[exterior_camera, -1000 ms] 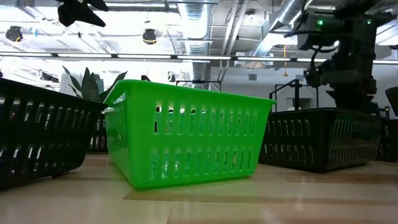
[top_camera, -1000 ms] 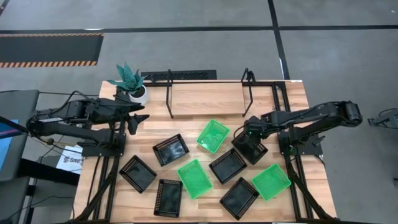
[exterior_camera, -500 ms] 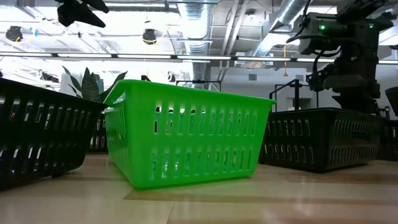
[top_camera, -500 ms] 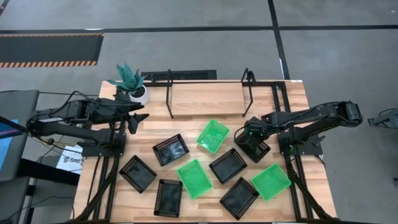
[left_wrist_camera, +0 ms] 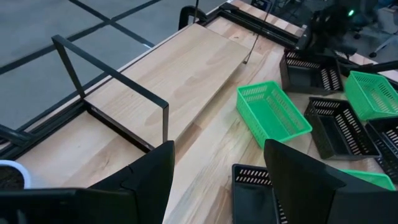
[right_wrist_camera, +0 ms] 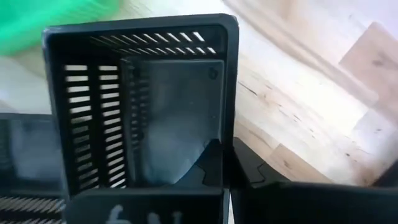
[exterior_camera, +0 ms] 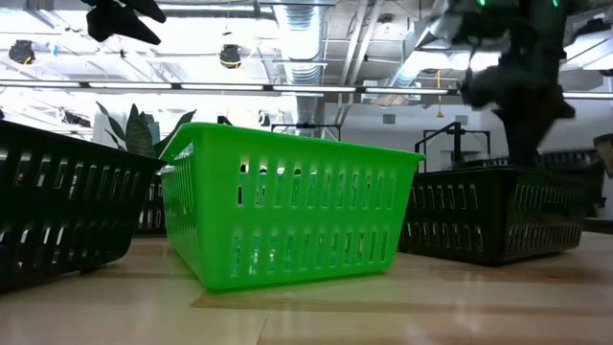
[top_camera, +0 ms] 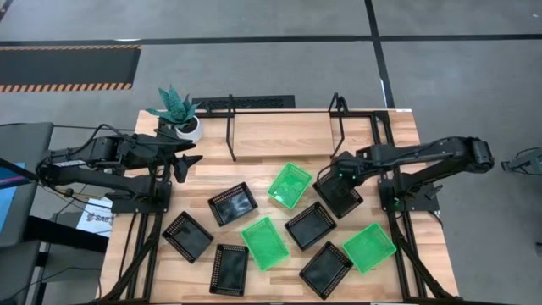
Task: Stack baskets on shelf by color
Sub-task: Put the black basket on the shelf
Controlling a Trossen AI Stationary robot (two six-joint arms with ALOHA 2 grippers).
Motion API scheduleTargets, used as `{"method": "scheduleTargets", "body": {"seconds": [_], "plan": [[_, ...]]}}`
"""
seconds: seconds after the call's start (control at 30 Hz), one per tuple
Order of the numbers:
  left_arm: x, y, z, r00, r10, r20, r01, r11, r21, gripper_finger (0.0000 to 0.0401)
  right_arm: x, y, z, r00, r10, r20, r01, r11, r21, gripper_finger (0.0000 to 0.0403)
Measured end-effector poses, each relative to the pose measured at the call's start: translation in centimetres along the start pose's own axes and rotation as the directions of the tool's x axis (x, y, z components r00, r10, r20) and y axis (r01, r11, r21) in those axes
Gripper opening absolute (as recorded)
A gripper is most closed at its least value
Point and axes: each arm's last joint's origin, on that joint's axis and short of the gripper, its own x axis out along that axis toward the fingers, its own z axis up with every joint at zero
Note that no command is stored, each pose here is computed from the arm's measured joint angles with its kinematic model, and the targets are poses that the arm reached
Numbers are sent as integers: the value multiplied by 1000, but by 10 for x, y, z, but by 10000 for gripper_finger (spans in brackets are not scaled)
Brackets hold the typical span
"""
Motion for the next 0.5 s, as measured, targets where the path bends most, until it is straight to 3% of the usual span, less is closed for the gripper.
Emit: {"method": "scheduleTargets", "body": {"seconds": [0.13,0.27,0.37,0.5], "plan": [[0,0,-1,1000,4,-8,-4,1000,3,236,-33,7,10,999,34,40,-33,999,-19,8],[0,1,-1,1000,7,-13,-7,1000,6,236,-65,15,27,976,87,199,-86,996,-13,15],[0,1,-1,1000,20,-6,-20,1000,6,236,-83,23,48,911,158,380,-164,986,-18,14],[0,2,-1,999,50,9,-50,999,5,236,-98,25,78,774,243,584,-266,963,-47,14]]}}
